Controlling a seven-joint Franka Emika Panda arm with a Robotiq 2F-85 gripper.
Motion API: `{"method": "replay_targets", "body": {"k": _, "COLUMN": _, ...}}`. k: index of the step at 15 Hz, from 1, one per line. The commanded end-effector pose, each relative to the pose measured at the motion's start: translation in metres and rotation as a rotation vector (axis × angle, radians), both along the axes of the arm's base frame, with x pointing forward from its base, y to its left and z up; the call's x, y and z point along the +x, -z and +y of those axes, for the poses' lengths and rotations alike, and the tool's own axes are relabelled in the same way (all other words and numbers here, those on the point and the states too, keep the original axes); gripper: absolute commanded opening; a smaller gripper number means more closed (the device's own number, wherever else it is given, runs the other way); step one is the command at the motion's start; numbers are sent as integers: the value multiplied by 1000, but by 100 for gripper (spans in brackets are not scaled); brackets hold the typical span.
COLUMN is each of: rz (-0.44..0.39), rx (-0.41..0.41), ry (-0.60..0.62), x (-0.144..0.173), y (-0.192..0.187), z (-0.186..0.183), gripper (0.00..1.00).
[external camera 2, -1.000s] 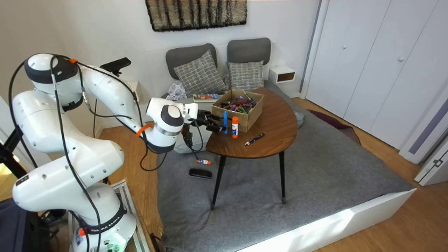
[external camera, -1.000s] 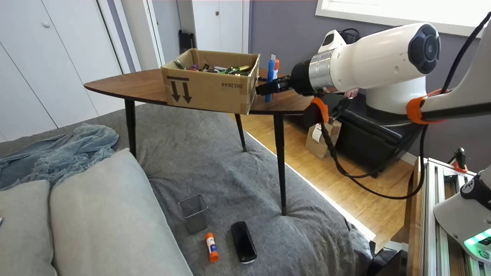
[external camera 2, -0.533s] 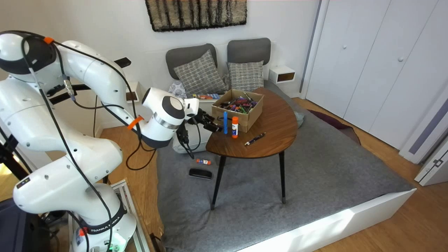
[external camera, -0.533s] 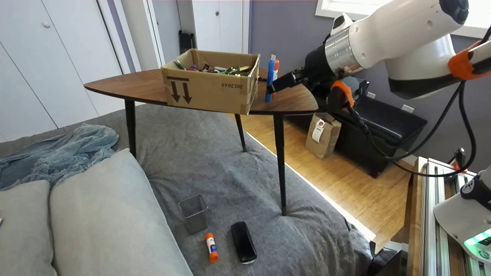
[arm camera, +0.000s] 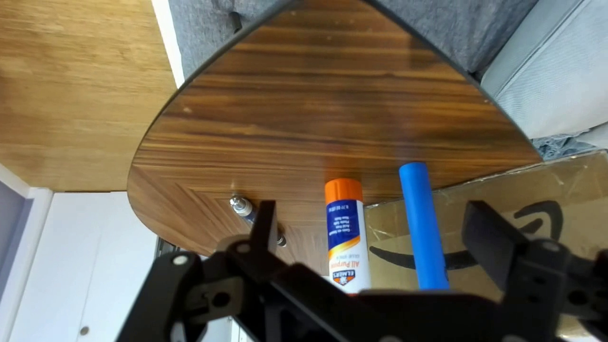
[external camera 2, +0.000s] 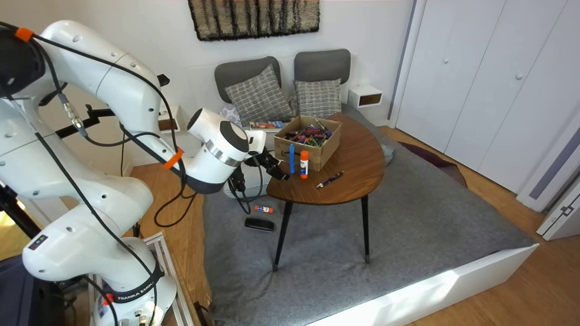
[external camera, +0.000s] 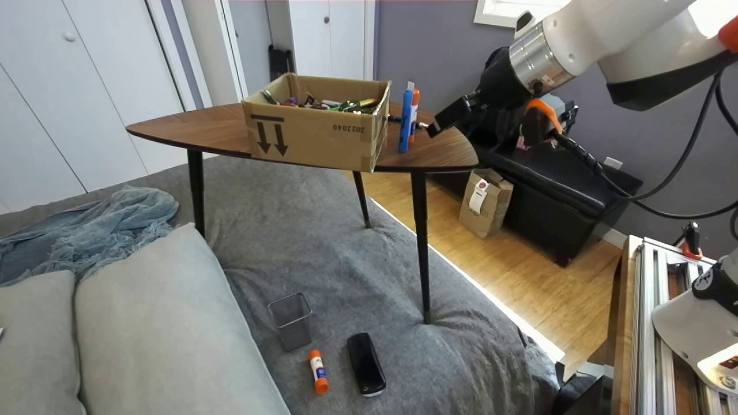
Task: Remove the blue object from the box
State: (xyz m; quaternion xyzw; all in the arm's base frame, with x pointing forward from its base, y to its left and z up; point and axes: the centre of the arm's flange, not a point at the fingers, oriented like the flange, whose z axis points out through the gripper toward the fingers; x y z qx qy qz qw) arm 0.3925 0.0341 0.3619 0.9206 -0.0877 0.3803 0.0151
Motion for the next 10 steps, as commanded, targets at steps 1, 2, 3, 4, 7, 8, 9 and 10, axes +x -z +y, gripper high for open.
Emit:
{"method": "replay_targets", "body": {"k": 1, "rz": 5, "rx": 32, "ry": 0, "x": 2, "y": -77, "z": 3, "gripper": 100}}
{"method": "replay_targets", "body": {"k": 2, "rz": 6, "rx": 36, "ry": -5, "x": 3, "y": -79, "z": 0, "gripper": 100}}
{"method": "replay_targets", "body": {"k": 3, "rz": 8, "rx": 39, "ry": -5, "x": 3, "y": -82, "z": -2, "gripper": 100}}
{"method": "replay_targets", "body": {"k": 4, "rz": 10, "rx": 45, "ry": -13, "x": 3, "y": -85, "z": -4, "gripper": 100}}
{"method": "replay_targets", "body": {"k": 7, "rz": -14, "rx": 22, "ry": -6, "x": 5, "y": -12, "z": -15, "gripper": 100}}
{"method": "replay_targets", "body": {"k": 8, "rz": -14, "rx": 22, "ry": -6, "x": 5, "y": -11, "z": -15, "gripper": 100}}
{"method": "replay_targets", "body": {"k": 9, "rz": -14, "rx": 22, "ry": -7, "x": 5, "y": -11, "z": -14, "gripper": 100}}
{"method": "replay_targets", "body": {"k": 10, "rz": -14, "rx": 22, "ry": -7, "x": 5, "y": -11, "z": -14, "gripper": 100}}
